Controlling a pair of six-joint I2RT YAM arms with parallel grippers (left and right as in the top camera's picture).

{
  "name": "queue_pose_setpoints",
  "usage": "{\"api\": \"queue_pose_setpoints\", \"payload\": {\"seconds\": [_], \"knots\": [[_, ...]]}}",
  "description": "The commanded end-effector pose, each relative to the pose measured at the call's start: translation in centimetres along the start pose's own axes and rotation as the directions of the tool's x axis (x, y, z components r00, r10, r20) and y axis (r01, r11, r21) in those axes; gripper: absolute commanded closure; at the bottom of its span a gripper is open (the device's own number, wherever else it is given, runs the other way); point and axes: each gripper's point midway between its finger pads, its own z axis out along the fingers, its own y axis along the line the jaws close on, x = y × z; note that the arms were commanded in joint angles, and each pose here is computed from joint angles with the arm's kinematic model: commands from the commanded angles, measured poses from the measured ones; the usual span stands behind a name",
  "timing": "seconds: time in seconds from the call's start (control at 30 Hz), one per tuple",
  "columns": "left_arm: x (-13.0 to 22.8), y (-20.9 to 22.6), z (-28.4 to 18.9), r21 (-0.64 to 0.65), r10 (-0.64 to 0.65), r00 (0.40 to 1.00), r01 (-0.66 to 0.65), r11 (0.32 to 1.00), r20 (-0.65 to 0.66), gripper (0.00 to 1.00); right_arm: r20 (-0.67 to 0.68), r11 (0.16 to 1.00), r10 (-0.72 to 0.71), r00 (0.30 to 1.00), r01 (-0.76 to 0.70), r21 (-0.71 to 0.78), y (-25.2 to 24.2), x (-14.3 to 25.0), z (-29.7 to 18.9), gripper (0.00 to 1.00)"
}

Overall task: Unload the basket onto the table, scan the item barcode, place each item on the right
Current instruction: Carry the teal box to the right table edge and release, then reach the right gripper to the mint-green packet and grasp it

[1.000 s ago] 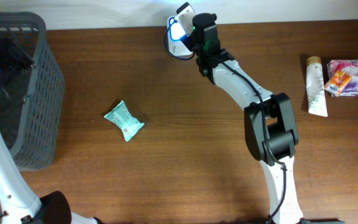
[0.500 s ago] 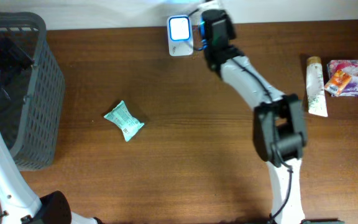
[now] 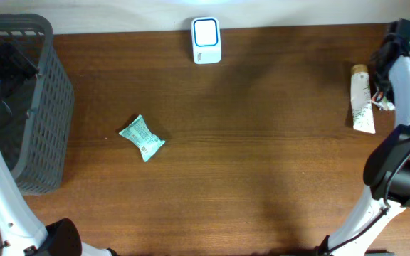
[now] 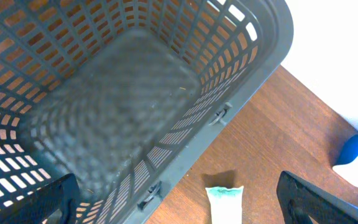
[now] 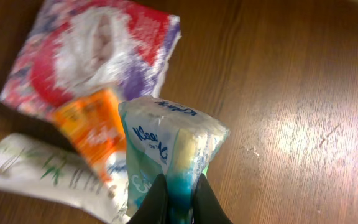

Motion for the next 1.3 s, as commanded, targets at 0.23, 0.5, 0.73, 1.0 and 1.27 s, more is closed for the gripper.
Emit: {"api": "queue_pose_setpoints", "payload": {"seconds": [0.23, 0.5, 0.73, 1.0, 1.27], "knots": [[-0.3, 0.3, -0.2, -0.007, 0.011, 1.0, -0.011, 1.0, 0.012, 0.01, -0.075, 0.993, 0.106, 0.992, -0.101, 0.06, -2.8, 0.7, 6.4, 0.88], [-0.3, 0.3, -0.2, -0.007, 0.011, 1.0, -0.011, 1.0, 0.012, 0.01, -0.25, 0.962, -0.119, 0.961, 0.049, -0.268, 2.1, 3.5, 3.4, 0.51], [-0.3, 0.3, -0.2, -0.007, 0.011, 1.0, -0.011, 1.0, 0.012, 0.01, 0.034, 0.678, -0.456, 0.889, 0.372, -0.634, 9.6, 7.2, -12.3, 0.5], [-0.3, 0.3, -0.2, -0.007, 0.011, 1.0, -0.011, 1.0, 0.012, 0.01, 0.35, 0.096, -0.784, 0.513, 0.657, -0.748, 17.3, 31.5, -25.4, 0.02], [-0.3, 0.3, -0.2, -0.007, 0.011, 1.0, -0.011, 1.0, 0.012, 0.01, 0.669, -0.542, -0.743, 0.032, 0.559, -0.628, 15.7, 50.9, -28.2, 0.01]]}}
